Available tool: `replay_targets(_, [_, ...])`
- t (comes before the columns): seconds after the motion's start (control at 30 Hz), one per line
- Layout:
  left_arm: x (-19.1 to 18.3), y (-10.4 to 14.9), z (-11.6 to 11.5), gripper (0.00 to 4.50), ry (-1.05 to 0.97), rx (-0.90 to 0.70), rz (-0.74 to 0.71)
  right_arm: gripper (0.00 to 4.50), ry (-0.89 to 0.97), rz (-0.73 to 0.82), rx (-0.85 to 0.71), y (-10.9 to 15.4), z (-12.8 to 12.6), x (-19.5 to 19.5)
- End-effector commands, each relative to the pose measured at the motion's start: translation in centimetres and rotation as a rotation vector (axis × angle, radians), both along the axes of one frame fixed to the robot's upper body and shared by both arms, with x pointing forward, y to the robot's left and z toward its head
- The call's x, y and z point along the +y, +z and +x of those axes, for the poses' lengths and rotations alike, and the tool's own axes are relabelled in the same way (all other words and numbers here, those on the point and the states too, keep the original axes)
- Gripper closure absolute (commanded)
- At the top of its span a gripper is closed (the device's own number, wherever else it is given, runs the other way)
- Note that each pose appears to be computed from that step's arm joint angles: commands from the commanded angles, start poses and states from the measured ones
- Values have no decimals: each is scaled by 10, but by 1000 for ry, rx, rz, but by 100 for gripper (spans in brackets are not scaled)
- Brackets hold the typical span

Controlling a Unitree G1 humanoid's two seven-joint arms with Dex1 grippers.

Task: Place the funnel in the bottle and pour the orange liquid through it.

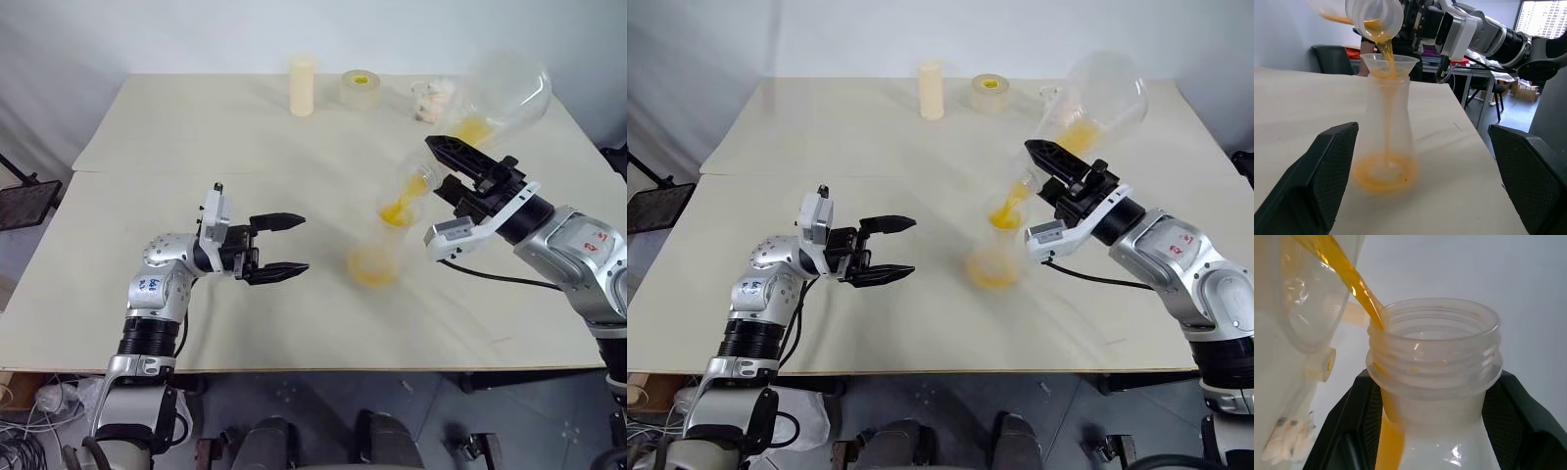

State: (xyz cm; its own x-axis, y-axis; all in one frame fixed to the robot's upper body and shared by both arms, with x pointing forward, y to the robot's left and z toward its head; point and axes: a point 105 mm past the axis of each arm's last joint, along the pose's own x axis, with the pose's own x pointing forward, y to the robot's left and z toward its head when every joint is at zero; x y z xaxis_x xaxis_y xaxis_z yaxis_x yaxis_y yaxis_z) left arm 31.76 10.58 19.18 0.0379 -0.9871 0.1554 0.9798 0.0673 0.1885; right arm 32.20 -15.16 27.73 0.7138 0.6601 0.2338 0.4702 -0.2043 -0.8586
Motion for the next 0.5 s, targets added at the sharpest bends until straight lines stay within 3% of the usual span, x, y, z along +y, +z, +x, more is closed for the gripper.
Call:
replay_targets(0.03, [-3, 13, -4, 0, -21, -48, -22, 206, 11, -13, -70, 16, -5, -1])
replay_targets(0.5, [-4, 11, -3, 0, -24, -37, -15, 206, 22, -88, -130, 15, -5, -1])
